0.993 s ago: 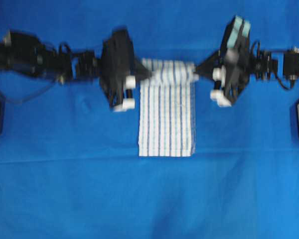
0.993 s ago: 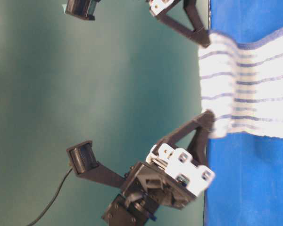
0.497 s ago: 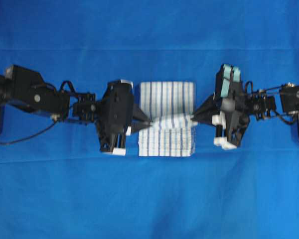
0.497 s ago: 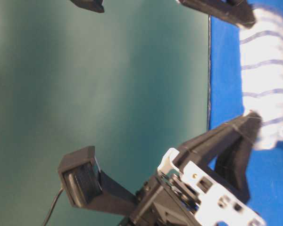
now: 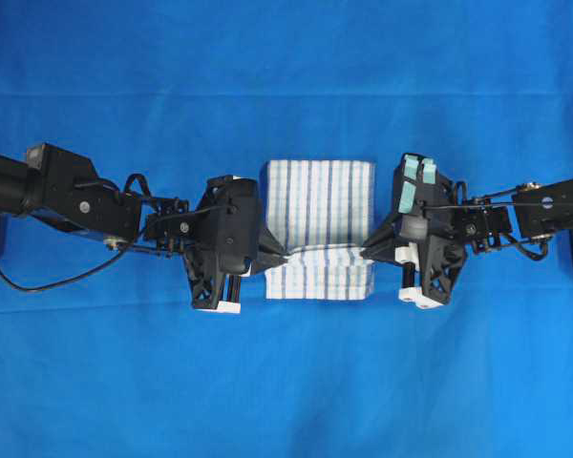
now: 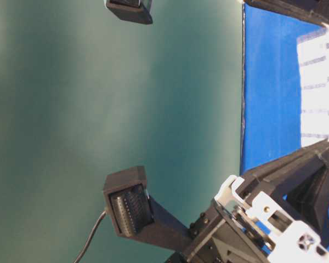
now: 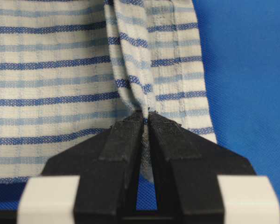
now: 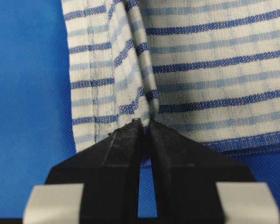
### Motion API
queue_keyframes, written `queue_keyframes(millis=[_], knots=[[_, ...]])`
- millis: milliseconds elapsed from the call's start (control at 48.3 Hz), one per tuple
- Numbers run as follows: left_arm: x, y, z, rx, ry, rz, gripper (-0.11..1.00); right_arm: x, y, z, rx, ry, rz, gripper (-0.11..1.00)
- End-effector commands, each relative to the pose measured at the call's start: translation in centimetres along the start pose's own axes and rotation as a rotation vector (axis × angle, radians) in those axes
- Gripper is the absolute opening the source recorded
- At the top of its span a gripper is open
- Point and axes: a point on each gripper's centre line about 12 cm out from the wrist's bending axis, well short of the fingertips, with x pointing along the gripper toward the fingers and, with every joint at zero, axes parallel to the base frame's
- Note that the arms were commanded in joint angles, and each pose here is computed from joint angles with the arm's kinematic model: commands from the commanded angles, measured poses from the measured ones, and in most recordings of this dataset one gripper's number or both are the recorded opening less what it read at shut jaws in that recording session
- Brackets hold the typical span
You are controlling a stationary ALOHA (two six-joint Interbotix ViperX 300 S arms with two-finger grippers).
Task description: Fold the blue towel.
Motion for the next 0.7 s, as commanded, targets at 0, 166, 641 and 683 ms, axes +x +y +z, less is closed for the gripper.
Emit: queue_keyframes(millis=[0,166,641,683], knots=[[-0.3,-0.3,0.4,0.001,-0.011,-0.006,0.02,-0.1,0.2,0.3,-0.002,-0.007,0.004,0.07],[-0.3,-0.3,0.4,0.003,-0.009,-0.006,0.1,-0.1,0.3,0.4,0.002,-0.009,0.007,0.07],[-1.6,-0.3,1.0,0.013,0.004,-0.008,0.49,-0.2,2.5,2.3,0.01,-0.037,0.047,0.64],[-2.2,-0.4,1.4,0.017,0.009,-0.012,0.49,-0.6,2.9,2.6,0.004,-0.038,0.05,0.61]])
